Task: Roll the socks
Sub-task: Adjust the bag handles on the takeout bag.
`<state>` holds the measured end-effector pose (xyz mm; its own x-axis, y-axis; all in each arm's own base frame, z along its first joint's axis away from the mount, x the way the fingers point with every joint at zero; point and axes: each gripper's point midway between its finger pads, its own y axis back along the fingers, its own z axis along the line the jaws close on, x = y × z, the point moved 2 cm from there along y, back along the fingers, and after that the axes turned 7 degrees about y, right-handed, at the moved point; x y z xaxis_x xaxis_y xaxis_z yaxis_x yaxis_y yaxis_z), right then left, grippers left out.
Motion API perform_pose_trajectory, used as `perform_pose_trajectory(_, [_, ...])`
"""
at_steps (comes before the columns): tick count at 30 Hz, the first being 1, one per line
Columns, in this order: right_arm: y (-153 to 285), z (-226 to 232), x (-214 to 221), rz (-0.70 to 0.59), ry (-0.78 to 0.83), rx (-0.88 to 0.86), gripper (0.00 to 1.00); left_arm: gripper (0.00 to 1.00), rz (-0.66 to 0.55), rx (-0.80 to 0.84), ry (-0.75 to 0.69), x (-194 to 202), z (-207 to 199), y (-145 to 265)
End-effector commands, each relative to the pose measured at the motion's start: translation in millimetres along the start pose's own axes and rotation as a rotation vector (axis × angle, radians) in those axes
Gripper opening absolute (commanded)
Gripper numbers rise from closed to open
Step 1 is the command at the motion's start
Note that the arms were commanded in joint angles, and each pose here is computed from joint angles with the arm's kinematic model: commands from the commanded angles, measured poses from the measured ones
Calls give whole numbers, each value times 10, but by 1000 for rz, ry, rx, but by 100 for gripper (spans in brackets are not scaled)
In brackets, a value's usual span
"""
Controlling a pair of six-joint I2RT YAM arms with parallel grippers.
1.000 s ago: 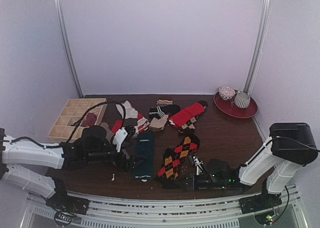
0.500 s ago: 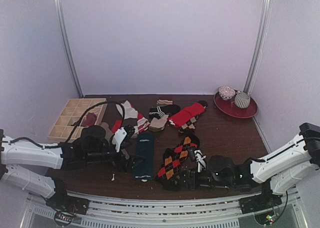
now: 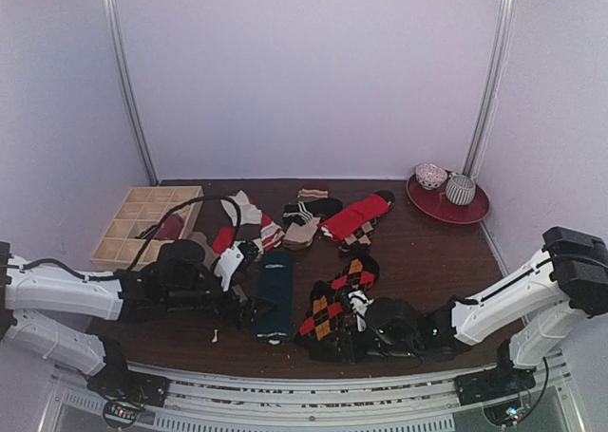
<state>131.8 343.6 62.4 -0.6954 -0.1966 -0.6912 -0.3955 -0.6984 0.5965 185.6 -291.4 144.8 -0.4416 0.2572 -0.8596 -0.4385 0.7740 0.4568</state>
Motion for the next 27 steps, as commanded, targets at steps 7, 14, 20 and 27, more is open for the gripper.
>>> perform_pose_trajectory(7, [-133, 88, 46, 7, -164, -94, 39, 98, -43, -7, 1, -96, -17, 49])
perform_pose_trajectory(14, [-176, 26, 62, 8, -181, -79, 18, 98, -41, -14, 5, -66, -2, 57])
perform_pose_trajectory(20, [-190, -34, 12, -9, -176, -55, 0, 98, -38, -17, 7, -53, 6, 51])
perform_pose_trajectory(27, [87, 10, -345, -177, -196, -96, 0, 98, -40, -21, 9, -58, 12, 59])
